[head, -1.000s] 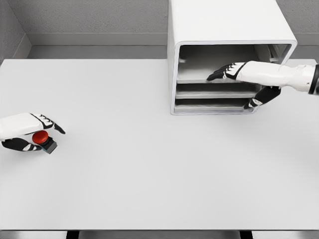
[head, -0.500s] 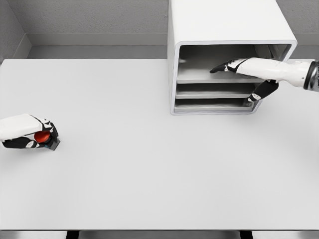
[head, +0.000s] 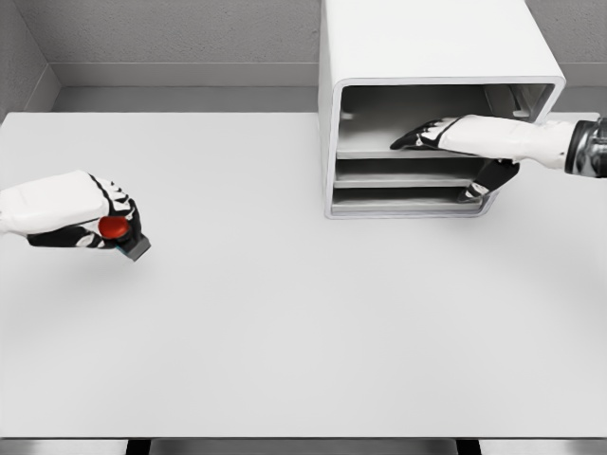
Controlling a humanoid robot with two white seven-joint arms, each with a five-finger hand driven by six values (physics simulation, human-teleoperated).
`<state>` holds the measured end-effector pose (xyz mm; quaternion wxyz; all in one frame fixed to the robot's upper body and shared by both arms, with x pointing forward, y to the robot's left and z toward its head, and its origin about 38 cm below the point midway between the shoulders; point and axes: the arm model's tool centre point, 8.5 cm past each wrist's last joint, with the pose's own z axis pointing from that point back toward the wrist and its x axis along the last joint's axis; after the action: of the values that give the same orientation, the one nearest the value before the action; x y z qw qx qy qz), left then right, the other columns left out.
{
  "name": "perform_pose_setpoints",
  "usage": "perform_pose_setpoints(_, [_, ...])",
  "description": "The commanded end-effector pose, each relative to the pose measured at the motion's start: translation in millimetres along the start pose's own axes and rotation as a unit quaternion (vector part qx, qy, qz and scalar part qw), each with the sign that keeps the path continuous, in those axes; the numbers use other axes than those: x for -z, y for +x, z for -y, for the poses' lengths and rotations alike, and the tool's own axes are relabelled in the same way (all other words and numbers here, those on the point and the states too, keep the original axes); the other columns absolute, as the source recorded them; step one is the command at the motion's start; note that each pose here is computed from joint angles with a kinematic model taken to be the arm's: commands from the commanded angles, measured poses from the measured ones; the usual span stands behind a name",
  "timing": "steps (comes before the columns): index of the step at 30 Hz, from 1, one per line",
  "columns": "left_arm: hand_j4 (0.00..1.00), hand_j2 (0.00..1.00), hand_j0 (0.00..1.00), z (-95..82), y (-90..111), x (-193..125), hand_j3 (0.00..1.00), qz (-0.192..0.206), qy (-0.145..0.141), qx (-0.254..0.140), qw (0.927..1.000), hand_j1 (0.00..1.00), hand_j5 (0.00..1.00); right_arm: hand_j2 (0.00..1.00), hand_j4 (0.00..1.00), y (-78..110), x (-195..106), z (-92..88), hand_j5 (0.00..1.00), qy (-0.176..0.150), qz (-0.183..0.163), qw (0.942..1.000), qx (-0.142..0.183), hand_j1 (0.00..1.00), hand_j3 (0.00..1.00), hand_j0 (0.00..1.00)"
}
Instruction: Slide open multi-storey tabletop storage cabinets and put open load switch and slide close multi-storey tabletop storage cabinets
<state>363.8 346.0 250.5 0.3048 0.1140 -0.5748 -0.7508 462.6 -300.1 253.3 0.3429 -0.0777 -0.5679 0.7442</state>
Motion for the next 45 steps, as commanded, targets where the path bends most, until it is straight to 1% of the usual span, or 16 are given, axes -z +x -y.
perform_pose_setpoints(1, [0.44,0.44,0.44,-6.7,13,5,0.44,0.02,0.008,0.008,0.9997,0.44,0.44,1.0,1.0,1.8,0,0.5,1.0,0.003,-0.001,1.0,-0.007,1.0,1.0,1.0])
perform_pose_setpoints(6, [0.44,0.44,0.44,-22.8,19,10,0.44,0.033,0.023,0.026,0.9988,0.44,0.44,1.0,1.0,4.0,1,-0.6,1.0,0.008,0.0,0.9999,-0.015,1.0,1.0,1.0])
perform_pose_setpoints(8, [0.44,0.44,0.44,-25.0,20,10,0.44,0.034,0.026,0.028,0.9987,0.44,0.44,1.0,1.0,2.5,0,-1.8,1.0,0.016,-0.009,0.9995,-0.026,1.0,1.0,1.0])
perform_pose_setpoints(11, [0.44,0.44,0.44,-28.0,23,18,0.44,0.044,0.041,0.027,0.9978,0.44,0.44,1.0,1.0,3.5,1,-2.7,1.0,0.018,-0.008,0.9994,-0.028,1.0,1.0,1.0])
perform_pose_setpoints(14, [0.44,0.44,0.44,-29.3,26,25,0.44,0.053,0.052,0.025,0.9969,0.44,0.44,1.0,1.0,11.3,2,-0.9,1.0,0.021,0.0,0.9989,-0.041,1.0,1.0,1.0])
perform_pose_setpoints(16, [0.44,0.44,0.44,-32.6,29,34,0.44,0.064,0.05,0.03,0.9962,0.44,0.44,1.0,1.0,17.9,0,4.2,1.0,0.019,0.006,0.9984,-0.052,1.0,1.0,1.0])
perform_pose_setpoints(20, [0.44,0.44,0.44,-39.2,34,43,0.44,0.078,0.059,0.035,0.9946,0.44,0.44,1.0,1.0,29.1,-4,10.5,1.0,0.018,0.016,0.9972,-0.071,1.0,1.0,1.0])
perform_pose_setpoints(25, [0.44,0.44,0.44,-46.4,41,58,0.44,0.1,0.062,0.042,0.9922,0.44,0.44,1.0,1.0,36.1,-6,7.2,1.0,0.024,0.023,0.9964,-0.078,1.0,1.0,1.0])
perform_pose_setpoints(27, [0.44,0.44,0.44,-47.7,44,63,0.44,0.107,0.066,0.042,0.9912,0.44,0.44,1.0,1.0,35.3,-7,9.2,1.0,0.022,0.021,0.9966,-0.077,1.0,1.0,1.0])
perform_pose_setpoints(29, [0.44,0.44,0.44,-51.6,48,70,0.44,0.117,0.064,0.048,0.9899,0.44,0.44,1.0,1.0,29.5,-9,12.8,1.0,0.017,0.007,0.9976,-0.067,1.0,1.0,1.0])
perform_pose_setpoints(30, [0.44,0.44,0.44,-51.0,50,73,0.44,0.121,0.061,0.049,0.9895,0.44,0.44,1.0,1.0,24.5,-9,13.2,1.0,0.015,-0.009,0.9983,-0.056,1.0,1.0,1.0])
perform_pose_setpoints(33, [0.44,0.44,0.44,-52.8,52,75,0.44,0.124,0.065,0.05,0.9889,0.44,0.44,1.0,1.0,5.6,-11,5.2,1.0,0.019,-0.041,0.9986,-0.026,1.0,1.0,1.0])
perform_pose_setpoints(36, [0.44,0.44,0.44,-56.8,52,75,0.44,0.125,0.067,0.053,0.9884,0.44,0.44,1.0,1.0,-4.5,-14,0.2,1.0,0.023,-0.057,0.998,-0.017,1.0,1.0,1.0])
perform_pose_setpoints(39, [0.44,0.44,0.44,-64.5,54,77,0.44,0.129,0.073,0.061,0.987,0.44,0.44,1.0,1.0,-3.9,-13,-1.2,1.0,0.026,-0.055,0.9979,-0.021,1.0,1.0,1.0])
perform_pose_setpoints(41, [0.44,0.44,0.44,-63.8,57,83,0.44,0.138,0.072,0.06,0.9861,0.44,0.44,1.0,1.0,-2.5,-12,-1.9,1.0,0.034,-0.057,0.9971,-0.036,1.0,1.0,1.0])
perform_pose_setpoints(45, [0.44,0.44,0.44,-67.3,58,83,0.44,0.139,0.073,0.064,0.9856,0.44,0.44,1.0,1.0,7.8,-10,0.4,1.0,0.034,-0.043,0.9973,-0.049,1.0,1.0,1.0])
